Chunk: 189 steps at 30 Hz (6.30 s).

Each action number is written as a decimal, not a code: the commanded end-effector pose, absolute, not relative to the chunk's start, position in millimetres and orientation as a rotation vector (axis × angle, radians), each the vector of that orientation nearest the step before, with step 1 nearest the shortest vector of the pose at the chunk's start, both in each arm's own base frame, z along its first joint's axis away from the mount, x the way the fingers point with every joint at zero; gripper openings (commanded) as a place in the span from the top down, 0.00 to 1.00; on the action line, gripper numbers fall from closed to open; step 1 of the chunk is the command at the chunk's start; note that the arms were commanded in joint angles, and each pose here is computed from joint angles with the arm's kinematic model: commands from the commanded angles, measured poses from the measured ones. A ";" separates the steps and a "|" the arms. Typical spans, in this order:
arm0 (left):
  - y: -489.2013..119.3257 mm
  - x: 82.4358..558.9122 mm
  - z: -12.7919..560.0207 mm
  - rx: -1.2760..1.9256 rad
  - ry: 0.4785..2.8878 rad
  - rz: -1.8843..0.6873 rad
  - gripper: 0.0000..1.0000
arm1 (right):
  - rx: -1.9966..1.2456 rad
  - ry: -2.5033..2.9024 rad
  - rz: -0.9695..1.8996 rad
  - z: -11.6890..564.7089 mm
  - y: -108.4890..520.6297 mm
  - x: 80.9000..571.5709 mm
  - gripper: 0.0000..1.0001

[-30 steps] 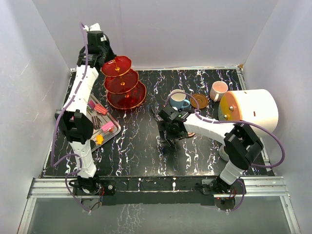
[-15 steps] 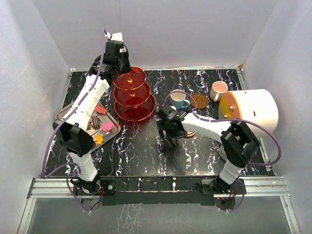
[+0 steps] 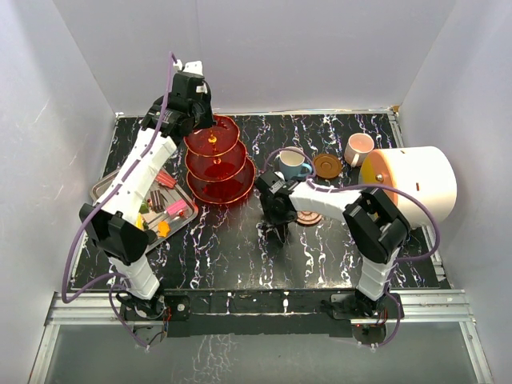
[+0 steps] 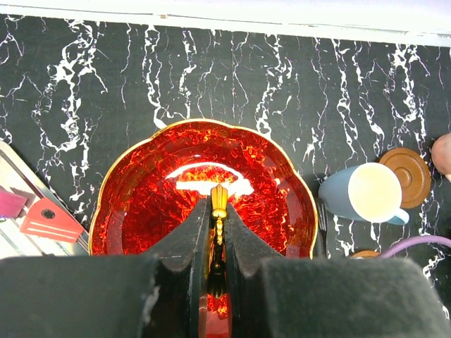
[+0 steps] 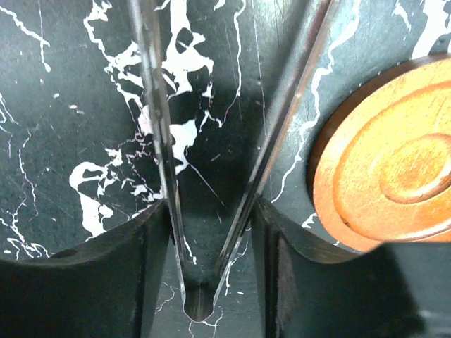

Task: Serve the afternoon tea
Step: Move the desert table to the center of the board, then move the tray at the center of the board, then adjust the desert table at the center of the board.

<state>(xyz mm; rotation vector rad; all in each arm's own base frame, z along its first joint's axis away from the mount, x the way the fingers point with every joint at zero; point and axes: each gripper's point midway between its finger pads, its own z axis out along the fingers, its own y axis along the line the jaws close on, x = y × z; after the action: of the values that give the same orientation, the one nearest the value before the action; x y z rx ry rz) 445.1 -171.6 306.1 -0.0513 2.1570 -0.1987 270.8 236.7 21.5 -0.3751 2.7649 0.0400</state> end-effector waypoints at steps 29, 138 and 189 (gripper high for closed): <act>-236.3 363.8 291.0 0.143 2.369 -0.359 0.50 | -0.151 2.882 0.116 31.1 170.3 170.5 0.46; -153.1 176.6 72.5 -0.253 2.572 -0.415 0.58 | -0.080 2.765 0.106 52.8 170.7 192.9 0.38; -217.8 384.7 136.4 -0.357 2.300 -0.754 0.73 | 0.278 2.517 0.200 118.7 126.1 217.1 0.38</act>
<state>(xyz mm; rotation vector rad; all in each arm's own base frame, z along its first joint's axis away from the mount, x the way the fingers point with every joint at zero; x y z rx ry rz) 380.4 -191.0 122.9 -0.4014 2.3083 -0.6355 207.8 127.0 108.7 0.2400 2.5675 0.1937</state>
